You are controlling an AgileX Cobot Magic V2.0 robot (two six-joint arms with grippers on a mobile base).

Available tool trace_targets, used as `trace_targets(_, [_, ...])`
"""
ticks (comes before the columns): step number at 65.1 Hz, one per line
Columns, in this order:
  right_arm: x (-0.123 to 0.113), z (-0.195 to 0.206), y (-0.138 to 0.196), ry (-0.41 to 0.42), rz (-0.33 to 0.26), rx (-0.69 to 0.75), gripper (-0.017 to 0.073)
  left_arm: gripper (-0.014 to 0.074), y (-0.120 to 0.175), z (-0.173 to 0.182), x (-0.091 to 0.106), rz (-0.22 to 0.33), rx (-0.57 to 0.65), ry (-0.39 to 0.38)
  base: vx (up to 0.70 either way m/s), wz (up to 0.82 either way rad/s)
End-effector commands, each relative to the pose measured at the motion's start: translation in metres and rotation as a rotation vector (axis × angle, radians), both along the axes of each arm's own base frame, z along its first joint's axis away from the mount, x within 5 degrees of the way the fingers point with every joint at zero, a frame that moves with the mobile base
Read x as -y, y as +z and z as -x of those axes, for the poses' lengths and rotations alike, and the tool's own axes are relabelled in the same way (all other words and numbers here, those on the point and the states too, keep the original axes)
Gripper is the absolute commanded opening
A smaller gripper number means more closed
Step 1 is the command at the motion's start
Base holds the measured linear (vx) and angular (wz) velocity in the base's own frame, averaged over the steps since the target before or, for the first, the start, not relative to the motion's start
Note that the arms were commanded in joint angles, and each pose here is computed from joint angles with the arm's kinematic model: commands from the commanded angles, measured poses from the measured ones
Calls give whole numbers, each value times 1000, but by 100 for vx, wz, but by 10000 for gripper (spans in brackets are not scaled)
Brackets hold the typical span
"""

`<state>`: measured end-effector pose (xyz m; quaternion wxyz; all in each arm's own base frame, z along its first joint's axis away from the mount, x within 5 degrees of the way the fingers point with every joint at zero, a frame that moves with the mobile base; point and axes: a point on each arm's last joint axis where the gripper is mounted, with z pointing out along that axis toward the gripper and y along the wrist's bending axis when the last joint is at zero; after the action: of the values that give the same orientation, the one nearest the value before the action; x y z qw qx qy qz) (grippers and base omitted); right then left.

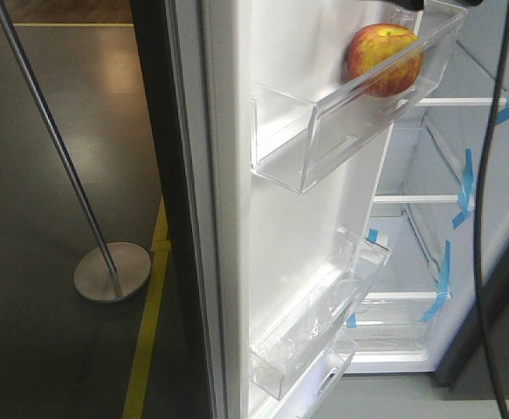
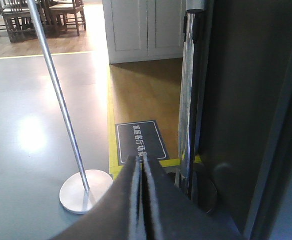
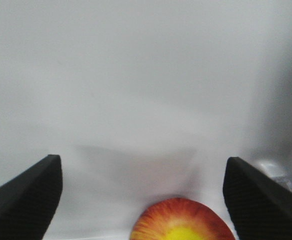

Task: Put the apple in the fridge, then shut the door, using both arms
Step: 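Lower the apple into the upper clear door bin and open the right gripper, then raise the open right gripper away from the apple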

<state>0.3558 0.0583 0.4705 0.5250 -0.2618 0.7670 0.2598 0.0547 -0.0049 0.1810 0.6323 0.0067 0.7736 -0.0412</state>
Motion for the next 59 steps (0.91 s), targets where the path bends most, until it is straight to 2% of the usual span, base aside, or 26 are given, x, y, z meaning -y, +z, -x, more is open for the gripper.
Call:
trace_targets(1, [-1, 40, 48, -14, -65, 156, 516, -7, 13, 1, 0, 17, 102, 8, 0, 0])
trace_targets(7, [-1, 65, 66, -13, -64, 205, 379, -7, 13, 1, 0, 17, 102, 8, 0, 0])
trace_targets(19, [-2, 120, 94, 18, -20, 299, -13, -7, 13, 1, 0, 10, 103, 7, 0, 0])
trace_targets(28, [-2, 163, 107, 23, 43, 343, -5, -7, 13, 1, 0, 10, 103, 7, 0, 0])
trace_targets(33, [1, 184, 110, -16, 97, 336, -5, -7, 13, 1, 0, 10, 103, 7, 0, 0])
trace_targets(42, [7, 215, 105, -87, 150, 312, -4, -7, 13, 1, 0, 10, 103, 7, 0, 0])
trace_targets(52, [12, 232, 70, -161, 148, 303, -4, -7, 13, 1, 0, 10, 103, 7, 0, 0])
trace_targets(59, [14, 247, 30, -206, 110, 273, -4, -7, 14, 1, -1, 10, 112, 7, 0, 0])
